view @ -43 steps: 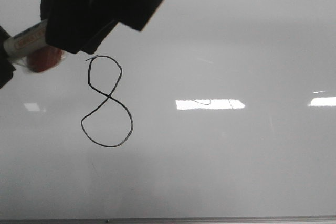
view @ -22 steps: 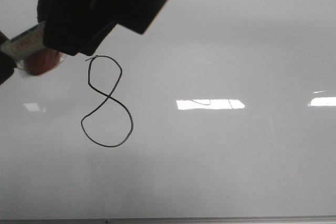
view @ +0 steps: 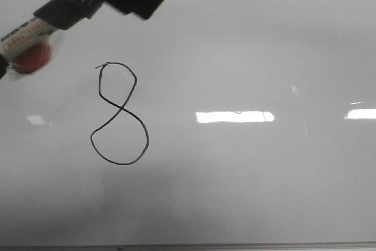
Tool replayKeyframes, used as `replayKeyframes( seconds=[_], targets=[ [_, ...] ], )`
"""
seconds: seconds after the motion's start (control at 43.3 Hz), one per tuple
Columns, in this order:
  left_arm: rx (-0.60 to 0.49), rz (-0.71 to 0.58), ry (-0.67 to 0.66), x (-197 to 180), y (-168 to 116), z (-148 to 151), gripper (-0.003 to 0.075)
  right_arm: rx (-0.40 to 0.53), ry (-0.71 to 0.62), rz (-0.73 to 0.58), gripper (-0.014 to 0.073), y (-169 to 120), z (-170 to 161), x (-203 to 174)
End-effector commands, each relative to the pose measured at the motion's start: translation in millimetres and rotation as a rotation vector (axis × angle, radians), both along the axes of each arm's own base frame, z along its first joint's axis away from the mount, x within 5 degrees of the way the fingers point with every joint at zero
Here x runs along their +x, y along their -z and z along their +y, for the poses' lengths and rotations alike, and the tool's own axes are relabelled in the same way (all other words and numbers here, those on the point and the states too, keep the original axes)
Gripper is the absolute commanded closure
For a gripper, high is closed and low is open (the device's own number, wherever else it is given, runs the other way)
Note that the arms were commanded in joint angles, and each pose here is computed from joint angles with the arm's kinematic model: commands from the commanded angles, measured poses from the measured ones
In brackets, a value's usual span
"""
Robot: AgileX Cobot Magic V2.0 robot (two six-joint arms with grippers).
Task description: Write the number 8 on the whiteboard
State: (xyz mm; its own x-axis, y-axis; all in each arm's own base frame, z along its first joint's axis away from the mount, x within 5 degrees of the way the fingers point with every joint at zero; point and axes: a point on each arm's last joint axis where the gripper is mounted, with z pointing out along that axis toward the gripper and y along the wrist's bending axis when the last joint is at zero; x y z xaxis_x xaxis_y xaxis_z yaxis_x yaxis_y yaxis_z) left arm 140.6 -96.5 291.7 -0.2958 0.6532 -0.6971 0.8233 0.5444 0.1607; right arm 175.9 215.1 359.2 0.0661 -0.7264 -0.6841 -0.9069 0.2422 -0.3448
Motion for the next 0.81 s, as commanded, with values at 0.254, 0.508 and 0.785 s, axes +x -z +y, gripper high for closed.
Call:
replayKeyframes(
  seconds=[0.254,0.508,0.785],
  targets=[
    [-0.32,-0.027,-0.671,36.3,-6.2,56.1,0.0741,0.353,0.608,-0.026,0.0079,2.5,-127.1,-5.7],
    [-0.432,-0.172,-0.969,39.8,28.0,91.8,0.0741,0.491,0.963,0.048,0.0252,52.1,-181.6,-41.7],
    [-0.428,-0.276,-1.08,46.1,51.0,103.8,0.0741,0.538,0.99,-0.005,0.0649,69.9,-191.8,-73.5]
  ],
)
